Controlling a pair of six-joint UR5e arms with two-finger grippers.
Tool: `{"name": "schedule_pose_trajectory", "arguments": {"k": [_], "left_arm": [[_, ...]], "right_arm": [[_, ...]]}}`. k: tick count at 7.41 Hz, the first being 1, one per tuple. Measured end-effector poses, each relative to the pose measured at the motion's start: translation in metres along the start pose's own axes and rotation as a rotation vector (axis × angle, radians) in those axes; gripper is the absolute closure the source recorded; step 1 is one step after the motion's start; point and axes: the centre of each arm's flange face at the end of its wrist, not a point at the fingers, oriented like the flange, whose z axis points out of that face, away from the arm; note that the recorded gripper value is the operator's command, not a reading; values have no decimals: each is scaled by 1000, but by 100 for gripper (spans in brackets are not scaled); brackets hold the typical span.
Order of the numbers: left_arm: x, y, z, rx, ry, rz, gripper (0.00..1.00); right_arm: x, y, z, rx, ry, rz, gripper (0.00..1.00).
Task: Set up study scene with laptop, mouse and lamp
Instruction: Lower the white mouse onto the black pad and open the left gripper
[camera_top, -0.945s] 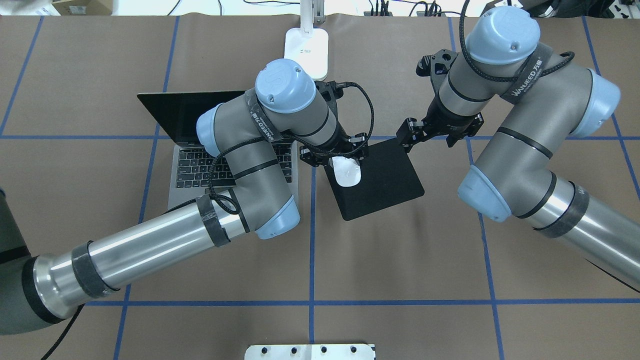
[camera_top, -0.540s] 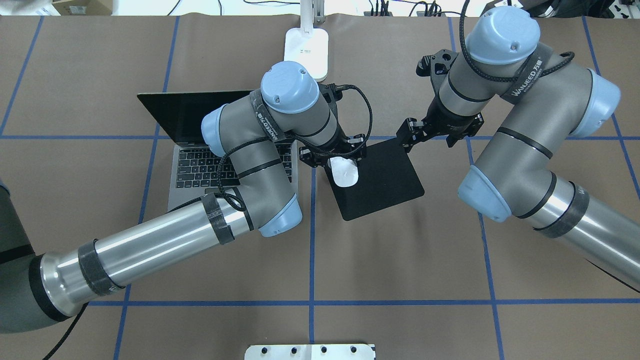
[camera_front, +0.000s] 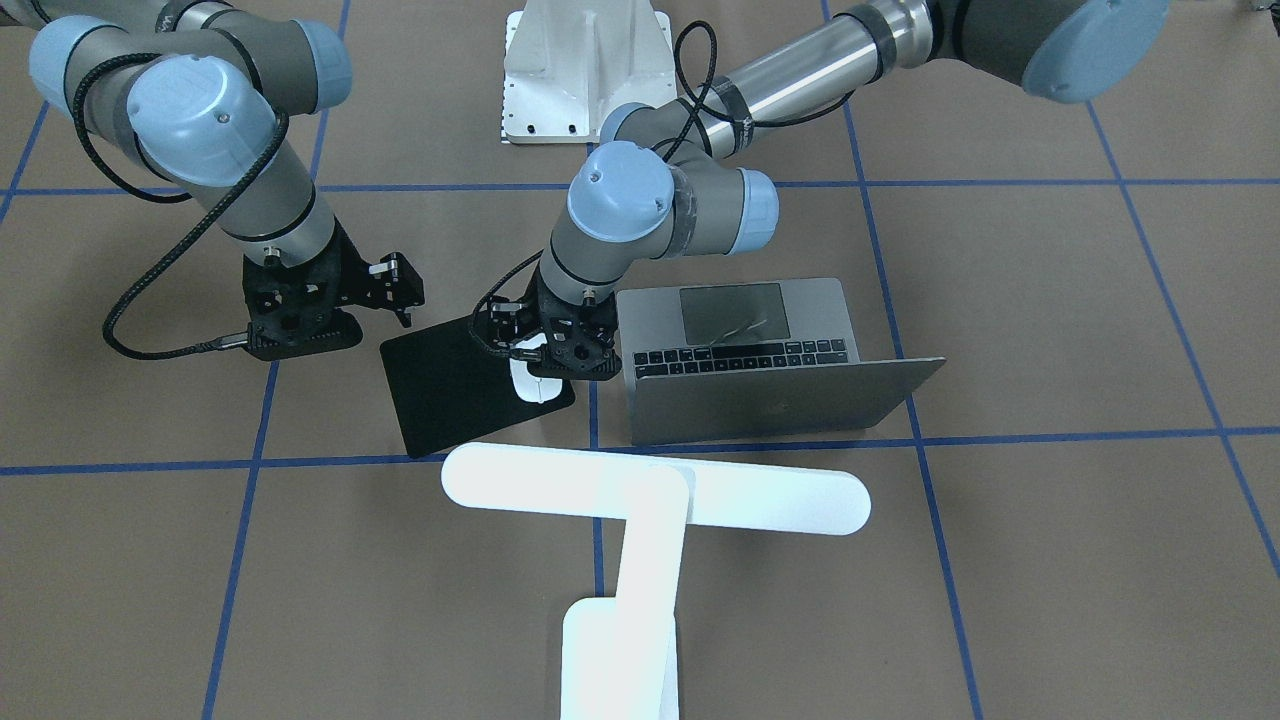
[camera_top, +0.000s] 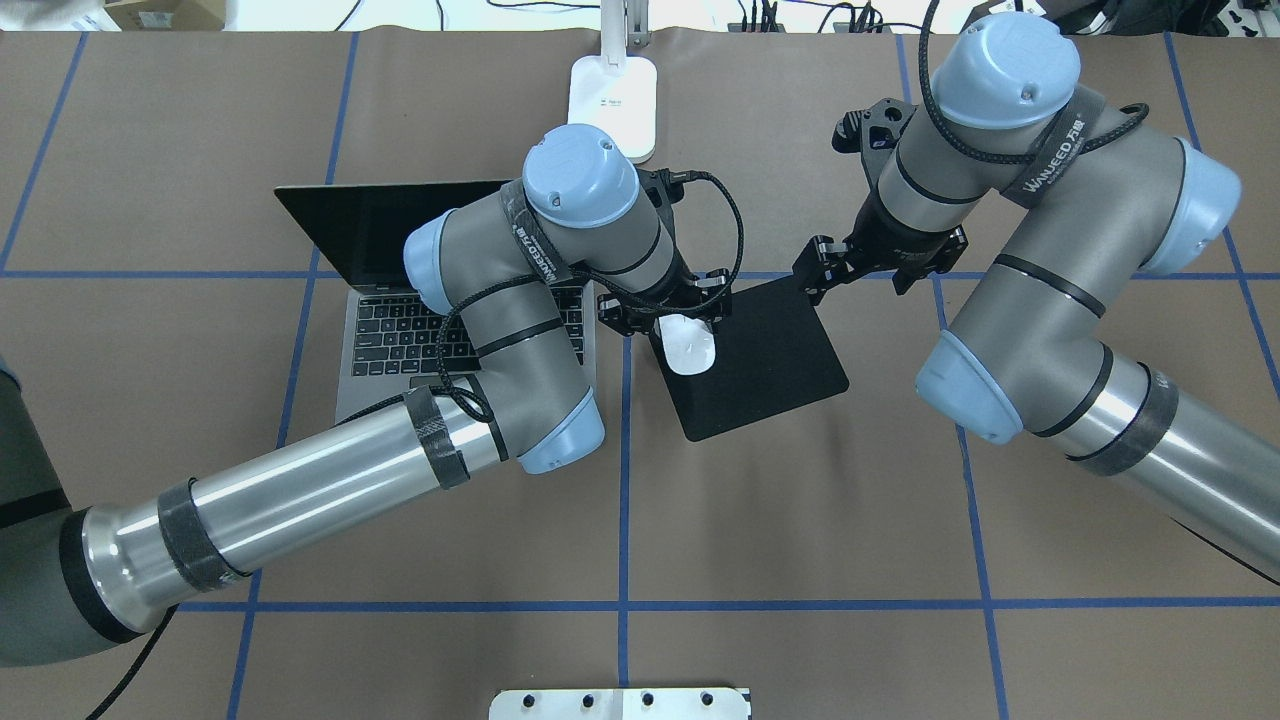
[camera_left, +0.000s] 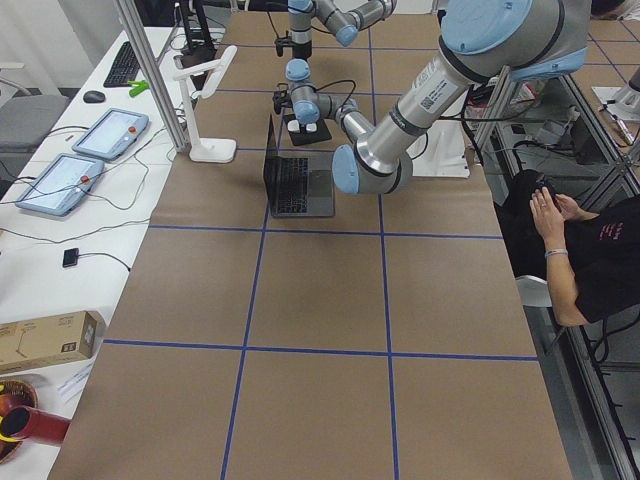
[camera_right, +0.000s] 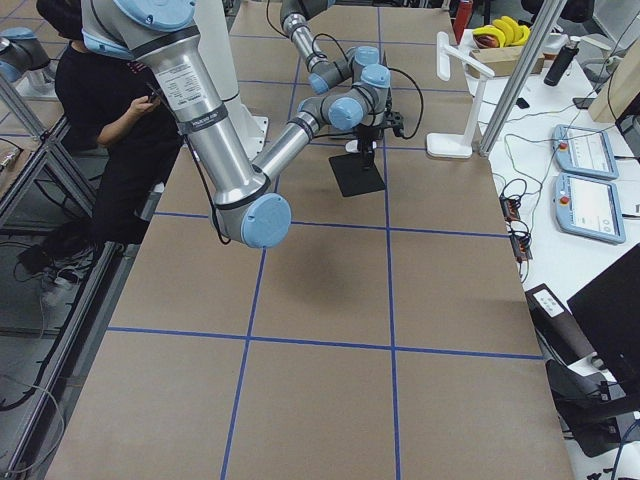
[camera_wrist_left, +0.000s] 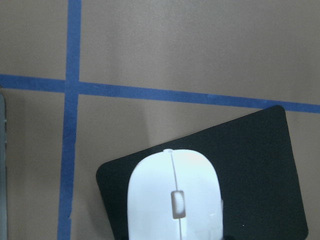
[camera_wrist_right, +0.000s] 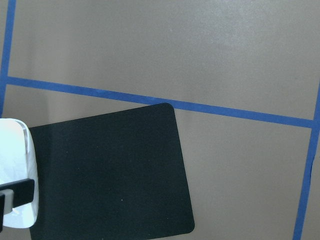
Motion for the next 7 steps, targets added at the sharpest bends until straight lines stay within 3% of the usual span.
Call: {"name": "schedule_pose_trajectory", "arguments": {"k": [7], "left_arm": [[-4, 13, -21, 1, 47, 31, 4]], "right_arm": [[1, -1, -2, 3, -1, 0, 0]]}}
